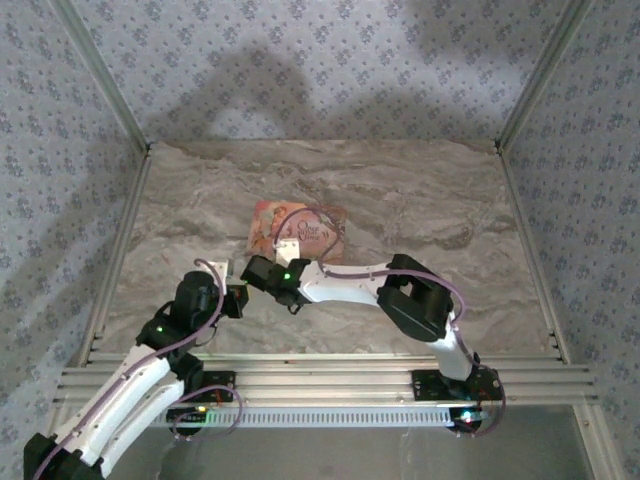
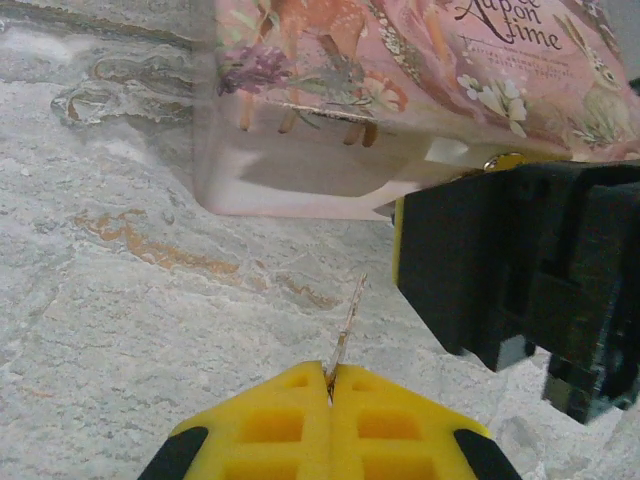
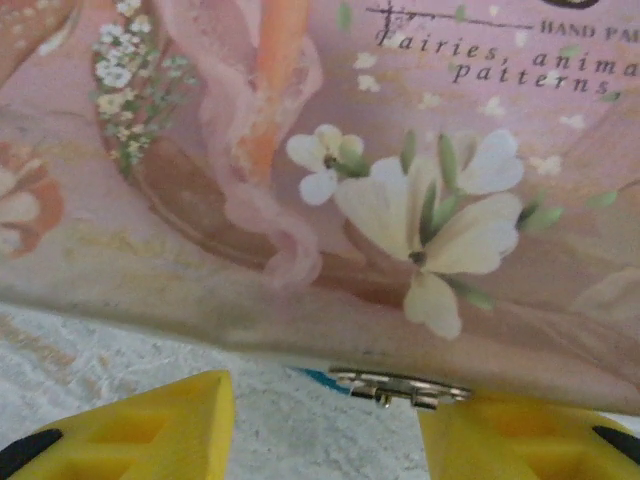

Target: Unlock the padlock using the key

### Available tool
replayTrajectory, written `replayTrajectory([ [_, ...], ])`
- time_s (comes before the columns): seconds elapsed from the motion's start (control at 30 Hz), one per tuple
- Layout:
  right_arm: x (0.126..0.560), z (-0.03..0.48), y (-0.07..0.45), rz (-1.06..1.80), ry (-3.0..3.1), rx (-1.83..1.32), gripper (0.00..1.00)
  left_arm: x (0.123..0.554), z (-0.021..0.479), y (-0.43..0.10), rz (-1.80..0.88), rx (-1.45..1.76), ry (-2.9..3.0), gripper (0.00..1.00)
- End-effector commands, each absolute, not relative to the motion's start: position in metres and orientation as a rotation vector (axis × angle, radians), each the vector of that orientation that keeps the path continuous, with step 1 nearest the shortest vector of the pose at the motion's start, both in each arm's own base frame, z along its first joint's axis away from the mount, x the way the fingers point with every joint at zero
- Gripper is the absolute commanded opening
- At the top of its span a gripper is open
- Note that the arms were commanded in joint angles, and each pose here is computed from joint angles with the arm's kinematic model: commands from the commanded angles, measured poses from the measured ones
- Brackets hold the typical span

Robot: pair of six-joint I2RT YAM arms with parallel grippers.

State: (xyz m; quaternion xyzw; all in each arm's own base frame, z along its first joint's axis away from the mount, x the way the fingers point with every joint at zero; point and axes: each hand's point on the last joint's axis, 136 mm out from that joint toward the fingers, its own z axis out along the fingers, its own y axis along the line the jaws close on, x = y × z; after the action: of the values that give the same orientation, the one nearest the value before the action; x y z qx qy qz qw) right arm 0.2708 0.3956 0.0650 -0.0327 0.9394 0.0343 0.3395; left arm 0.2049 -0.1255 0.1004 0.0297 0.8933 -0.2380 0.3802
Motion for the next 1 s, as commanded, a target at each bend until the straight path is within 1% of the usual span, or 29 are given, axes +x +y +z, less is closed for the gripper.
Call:
replayTrajectory([
  [0.0, 0.287, 0.072, 0.378, -0.047, 2.37, -0.032, 0.51, 0.203, 0.096, -0.122, -0.598, 0.058, 2.301, 0.0],
  [0.2, 0.3, 0.067, 0.369, -0.075, 2.354, -0.016, 0.49, 0.202, 0.096, -0.125, -0.611, 0.074, 2.298, 0.0],
  [0.5, 0.316, 0.053, 0.368, -0.034, 2.362, 0.001, 0.46, 0.203, 0.097, -0.125, -0.614, 0.078, 2.295, 0.0],
  [0.97, 0.329, 0.035, 0.36, -0.05, 2.368, 0.008, 0.45, 0.202, 0.096, -0.126, -0.615, 0.084, 2.295, 0.0],
])
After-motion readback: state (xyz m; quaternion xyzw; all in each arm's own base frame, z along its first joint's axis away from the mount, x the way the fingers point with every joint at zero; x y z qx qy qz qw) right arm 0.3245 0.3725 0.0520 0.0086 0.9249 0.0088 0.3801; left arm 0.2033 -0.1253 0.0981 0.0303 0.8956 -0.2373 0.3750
